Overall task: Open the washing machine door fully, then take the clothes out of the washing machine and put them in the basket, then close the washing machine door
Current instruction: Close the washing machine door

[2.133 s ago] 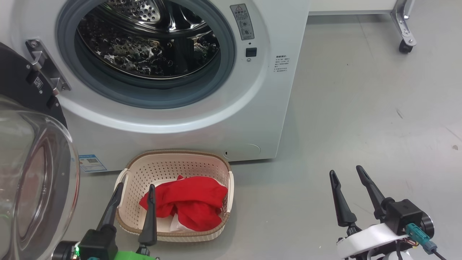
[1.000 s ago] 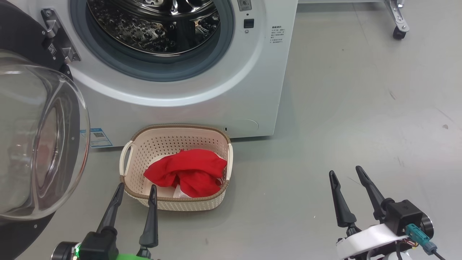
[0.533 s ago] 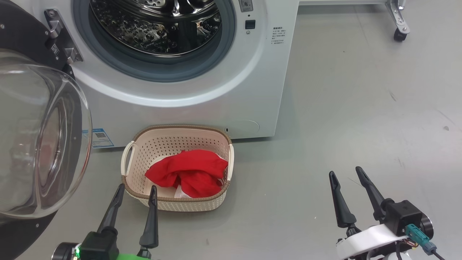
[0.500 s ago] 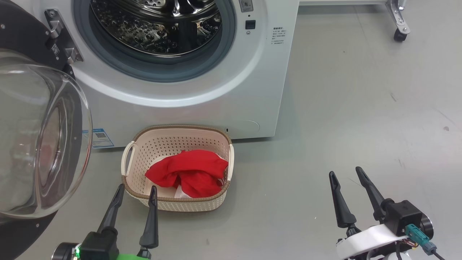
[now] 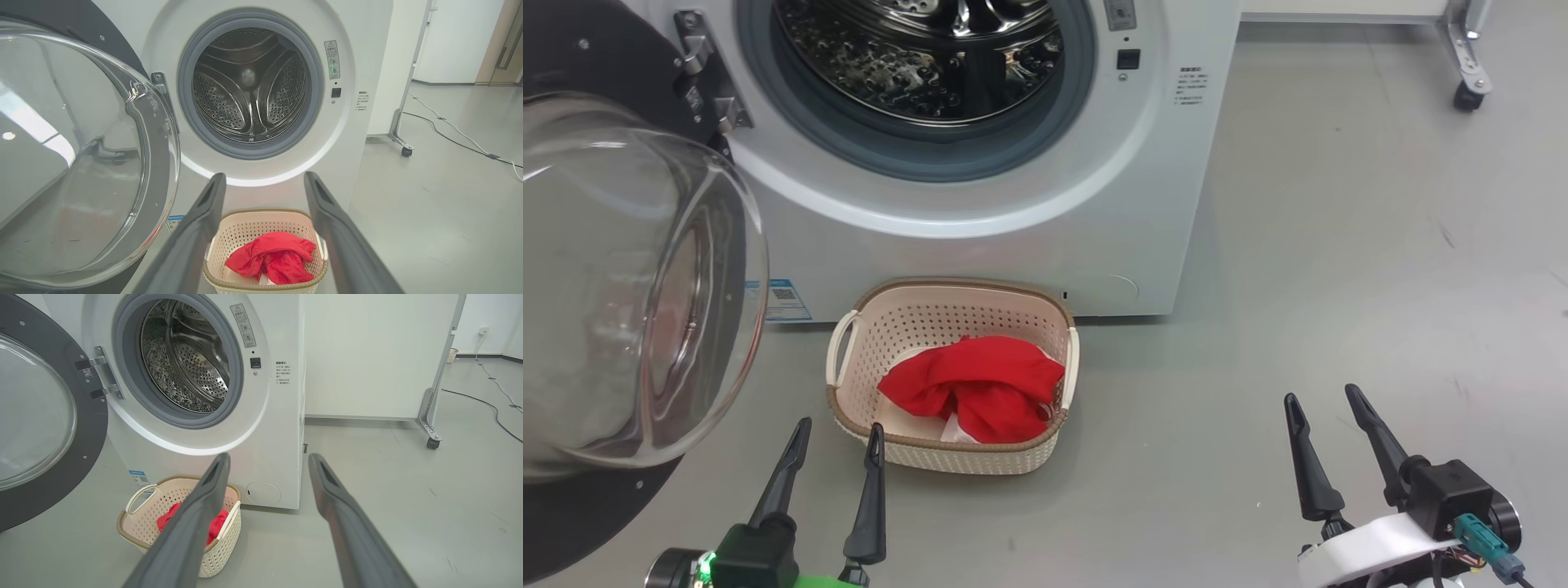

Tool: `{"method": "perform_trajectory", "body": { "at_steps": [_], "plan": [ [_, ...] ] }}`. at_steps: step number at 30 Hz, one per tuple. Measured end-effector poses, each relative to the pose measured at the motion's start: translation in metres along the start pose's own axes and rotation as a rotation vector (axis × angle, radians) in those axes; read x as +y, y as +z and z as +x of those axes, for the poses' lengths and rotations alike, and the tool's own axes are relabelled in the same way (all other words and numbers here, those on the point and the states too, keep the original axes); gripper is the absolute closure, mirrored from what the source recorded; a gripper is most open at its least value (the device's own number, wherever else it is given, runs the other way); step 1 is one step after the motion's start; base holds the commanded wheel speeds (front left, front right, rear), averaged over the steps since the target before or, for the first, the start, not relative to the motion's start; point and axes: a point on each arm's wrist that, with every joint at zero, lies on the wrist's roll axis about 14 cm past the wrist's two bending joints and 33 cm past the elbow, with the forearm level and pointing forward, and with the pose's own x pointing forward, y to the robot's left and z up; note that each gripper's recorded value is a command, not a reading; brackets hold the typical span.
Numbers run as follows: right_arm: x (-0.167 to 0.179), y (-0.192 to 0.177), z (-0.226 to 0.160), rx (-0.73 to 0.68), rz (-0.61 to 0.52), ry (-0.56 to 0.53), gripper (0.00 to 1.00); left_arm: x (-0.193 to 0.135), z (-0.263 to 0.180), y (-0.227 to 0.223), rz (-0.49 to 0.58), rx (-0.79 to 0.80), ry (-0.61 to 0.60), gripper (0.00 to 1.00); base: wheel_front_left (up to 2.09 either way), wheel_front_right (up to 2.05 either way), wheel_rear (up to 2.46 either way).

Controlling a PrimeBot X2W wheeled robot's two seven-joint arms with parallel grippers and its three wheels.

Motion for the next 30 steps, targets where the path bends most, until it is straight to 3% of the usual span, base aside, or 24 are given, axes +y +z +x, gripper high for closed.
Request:
{"method": "perform_trajectory", "body": {
  "at_steps": [12, 30],
  "plan": [
    [0.029, -0.004, 0.019, 0.014, -0.01, 0.115, 0.0, 0.033, -0.019, 0.007, 0.018, -0.018, 0.125, 0.0, 0.0, 0.0, 0.0],
    [0.109, -0.022, 0.046, 0.071, -0.002, 0.376, 0.0, 0.094, -0.072, 0.02, 0.036, -0.058, 0.386, 0.0, 0.0, 0.0, 0.0]
  ]
}}
